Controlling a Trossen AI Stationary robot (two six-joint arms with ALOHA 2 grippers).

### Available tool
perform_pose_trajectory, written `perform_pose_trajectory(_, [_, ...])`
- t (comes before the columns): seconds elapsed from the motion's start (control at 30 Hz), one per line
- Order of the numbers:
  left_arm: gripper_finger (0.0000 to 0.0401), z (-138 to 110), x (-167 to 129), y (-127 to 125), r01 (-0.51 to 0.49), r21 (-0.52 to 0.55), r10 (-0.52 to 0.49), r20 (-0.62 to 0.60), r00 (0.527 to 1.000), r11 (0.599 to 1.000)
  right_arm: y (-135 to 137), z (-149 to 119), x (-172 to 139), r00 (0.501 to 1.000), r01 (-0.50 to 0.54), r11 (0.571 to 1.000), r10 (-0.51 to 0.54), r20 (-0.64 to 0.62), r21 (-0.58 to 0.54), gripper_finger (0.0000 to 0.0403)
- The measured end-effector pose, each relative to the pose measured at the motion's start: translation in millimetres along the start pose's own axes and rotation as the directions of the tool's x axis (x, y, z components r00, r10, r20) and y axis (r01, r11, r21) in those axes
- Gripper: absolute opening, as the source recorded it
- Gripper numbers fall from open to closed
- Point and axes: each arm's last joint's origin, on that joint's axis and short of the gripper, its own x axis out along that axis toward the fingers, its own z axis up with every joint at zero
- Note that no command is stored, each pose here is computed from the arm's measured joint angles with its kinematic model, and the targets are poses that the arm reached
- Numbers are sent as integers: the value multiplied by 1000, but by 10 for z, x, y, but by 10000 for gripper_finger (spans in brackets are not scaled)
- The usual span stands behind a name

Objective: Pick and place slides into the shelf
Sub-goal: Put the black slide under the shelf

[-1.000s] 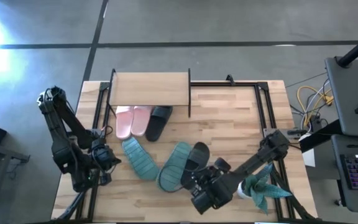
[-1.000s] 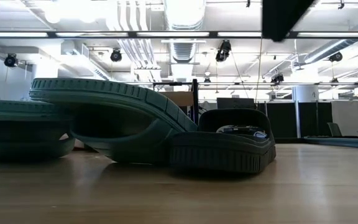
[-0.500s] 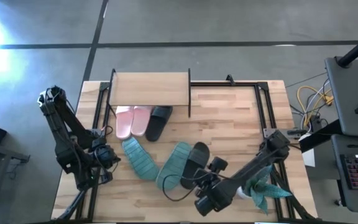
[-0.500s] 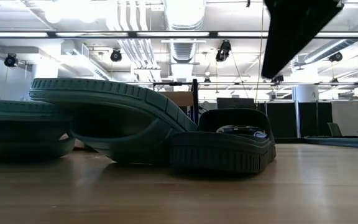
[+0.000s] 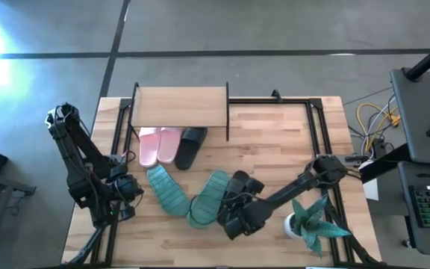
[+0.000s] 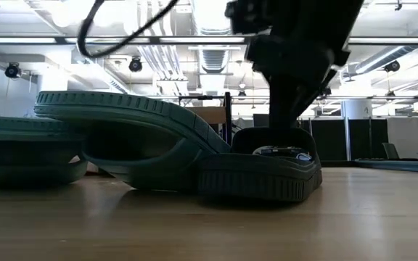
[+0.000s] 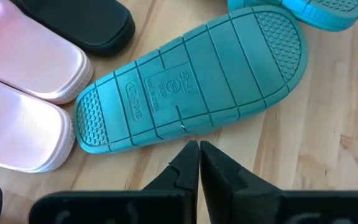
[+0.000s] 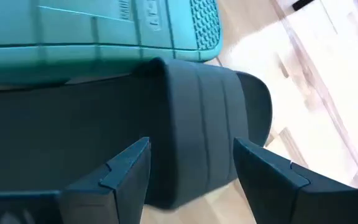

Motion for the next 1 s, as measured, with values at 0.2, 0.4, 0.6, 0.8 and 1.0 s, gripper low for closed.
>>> perform_pose_trajectory(0.2, [0,-5,-4,10,7,-2,-7,-17,1000,1000,-81,40,157,999,40,999,-40,-27,3,195])
perform_pose_trajectory(0.4, [0,-7,-4,11,9,-3,-9,-27,1000,1000,-134,83,240,997,58,998,-58,-42,-6,108])
perform_pose_trajectory(0.6, [0,-9,-3,12,8,-2,-8,-29,1000,1000,-165,130,253,997,57,998,-58,-52,-14,17])
perform_pose_trajectory(0.8, [0,-14,4,17,4,1,-4,-29,1000,1000,-168,234,76,998,-20,1000,20,-57,0,11])
perform_pose_trajectory(1.0, [0,-24,16,26,-4,7,4,-30,1000,1000,-284,372,-367,998,-57,998,57,-24,-19,10])
